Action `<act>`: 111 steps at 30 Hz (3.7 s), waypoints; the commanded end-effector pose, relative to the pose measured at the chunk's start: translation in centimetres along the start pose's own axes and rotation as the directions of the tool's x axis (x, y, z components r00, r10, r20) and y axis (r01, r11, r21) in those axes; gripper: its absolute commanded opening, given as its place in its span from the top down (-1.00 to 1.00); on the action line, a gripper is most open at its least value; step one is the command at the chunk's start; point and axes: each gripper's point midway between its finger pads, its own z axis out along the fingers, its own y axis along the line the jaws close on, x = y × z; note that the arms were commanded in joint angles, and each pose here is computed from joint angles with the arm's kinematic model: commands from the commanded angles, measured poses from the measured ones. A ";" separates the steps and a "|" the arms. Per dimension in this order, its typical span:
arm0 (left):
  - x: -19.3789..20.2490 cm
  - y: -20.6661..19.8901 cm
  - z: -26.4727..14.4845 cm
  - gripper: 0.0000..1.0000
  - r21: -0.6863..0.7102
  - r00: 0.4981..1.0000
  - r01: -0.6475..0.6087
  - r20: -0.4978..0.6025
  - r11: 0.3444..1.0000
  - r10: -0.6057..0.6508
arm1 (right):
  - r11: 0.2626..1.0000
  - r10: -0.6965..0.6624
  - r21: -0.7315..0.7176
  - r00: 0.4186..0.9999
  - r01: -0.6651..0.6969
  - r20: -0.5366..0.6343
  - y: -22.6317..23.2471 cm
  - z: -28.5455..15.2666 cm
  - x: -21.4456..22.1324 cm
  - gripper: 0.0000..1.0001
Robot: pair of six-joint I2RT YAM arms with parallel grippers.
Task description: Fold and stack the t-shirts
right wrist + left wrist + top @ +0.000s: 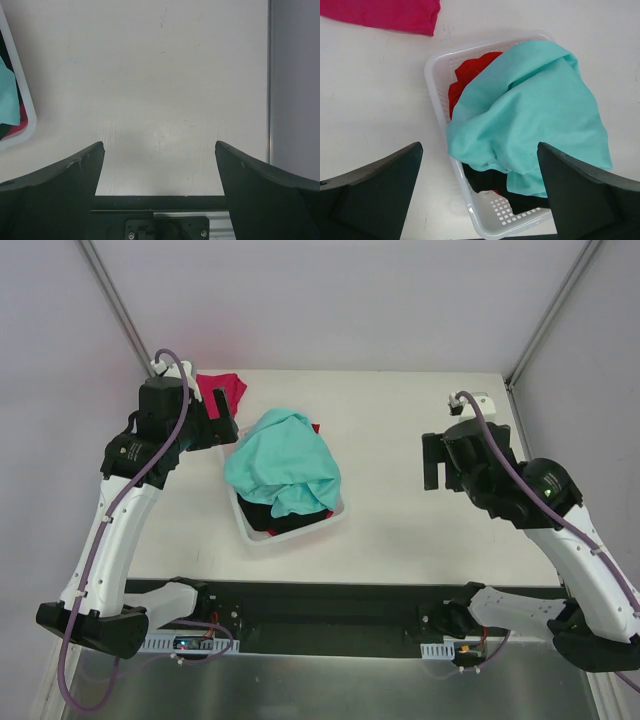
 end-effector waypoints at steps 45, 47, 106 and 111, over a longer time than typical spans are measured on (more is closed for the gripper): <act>3.2 6.9 0.7 -0.98 -0.281 0.963 0.197 -0.125 0.939 -0.240 | 0.880 -0.203 -0.474 0.915 0.014 -0.349 17.7 9.2 9.1 -0.93; 3.3 7.1 0.6 -0.98 -0.286 0.964 0.190 -0.126 0.939 -0.234 | 0.881 -0.213 -0.473 0.913 0.025 -0.348 18.7 10.2 8.5 -0.93; 3.0 6.4 -0.3 -0.98 -0.237 0.972 0.174 -0.117 0.956 -0.206 | 0.949 -0.232 0.067 0.826 0.308 -0.513 10.5 17.3 12.1 -0.93; 3.5 6.5 -0.3 -0.98 -0.239 0.971 0.171 -0.126 0.956 -0.205 | 0.954 -0.164 0.121 0.819 0.273 -0.550 7.7 18.0 12.8 -0.93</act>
